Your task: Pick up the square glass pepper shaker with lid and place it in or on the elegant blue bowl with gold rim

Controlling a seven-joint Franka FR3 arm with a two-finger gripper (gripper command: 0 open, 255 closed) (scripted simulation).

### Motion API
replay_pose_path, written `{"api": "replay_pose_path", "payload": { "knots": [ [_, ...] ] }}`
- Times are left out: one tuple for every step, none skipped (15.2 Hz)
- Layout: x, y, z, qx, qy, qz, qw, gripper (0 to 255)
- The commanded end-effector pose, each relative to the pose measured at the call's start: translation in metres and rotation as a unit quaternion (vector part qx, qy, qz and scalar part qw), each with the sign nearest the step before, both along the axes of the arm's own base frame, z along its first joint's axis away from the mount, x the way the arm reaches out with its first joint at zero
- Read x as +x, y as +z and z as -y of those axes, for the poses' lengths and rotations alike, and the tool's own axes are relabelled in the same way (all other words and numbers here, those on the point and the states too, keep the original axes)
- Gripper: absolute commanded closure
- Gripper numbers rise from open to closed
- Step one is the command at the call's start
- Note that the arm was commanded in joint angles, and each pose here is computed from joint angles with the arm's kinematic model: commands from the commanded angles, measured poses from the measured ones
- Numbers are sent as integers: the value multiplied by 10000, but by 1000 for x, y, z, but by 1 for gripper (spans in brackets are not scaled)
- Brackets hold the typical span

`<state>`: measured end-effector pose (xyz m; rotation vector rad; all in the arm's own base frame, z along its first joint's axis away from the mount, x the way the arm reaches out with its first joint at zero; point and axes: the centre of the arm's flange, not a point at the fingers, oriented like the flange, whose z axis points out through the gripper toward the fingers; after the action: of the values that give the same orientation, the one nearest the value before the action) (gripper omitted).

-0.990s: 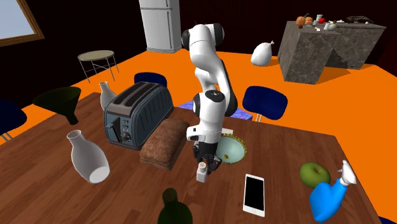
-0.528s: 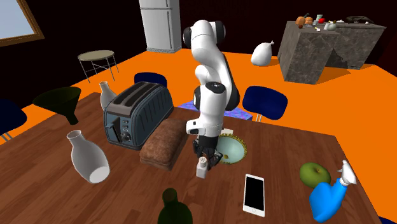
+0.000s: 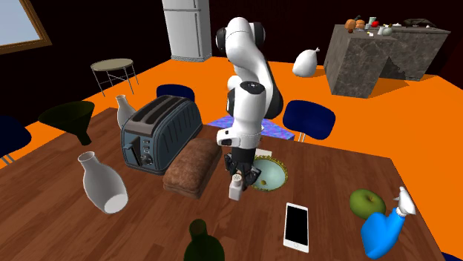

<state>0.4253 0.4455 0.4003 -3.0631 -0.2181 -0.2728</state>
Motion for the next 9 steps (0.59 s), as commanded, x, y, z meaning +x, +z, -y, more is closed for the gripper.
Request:
{"api": "replay_pose_path", "payload": {
  "knots": [
    [2,10,-1,0,1,-2,10000,255],
    [2,16,-1,0,1,-2,10000,255],
    [2,21,-1,0,1,-2,10000,255],
    [2,26,-1,0,1,-2,10000,255],
    [2,32,-1,0,1,-2,10000,255],
    [2,37,-1,0,1,-2,10000,255],
    [2,42,-1,0,1,-2,10000,255],
    [2,47,-1,0,1,-2,10000,255],
    [2,53,-1,0,1,-2,10000,255]
  ]
}}
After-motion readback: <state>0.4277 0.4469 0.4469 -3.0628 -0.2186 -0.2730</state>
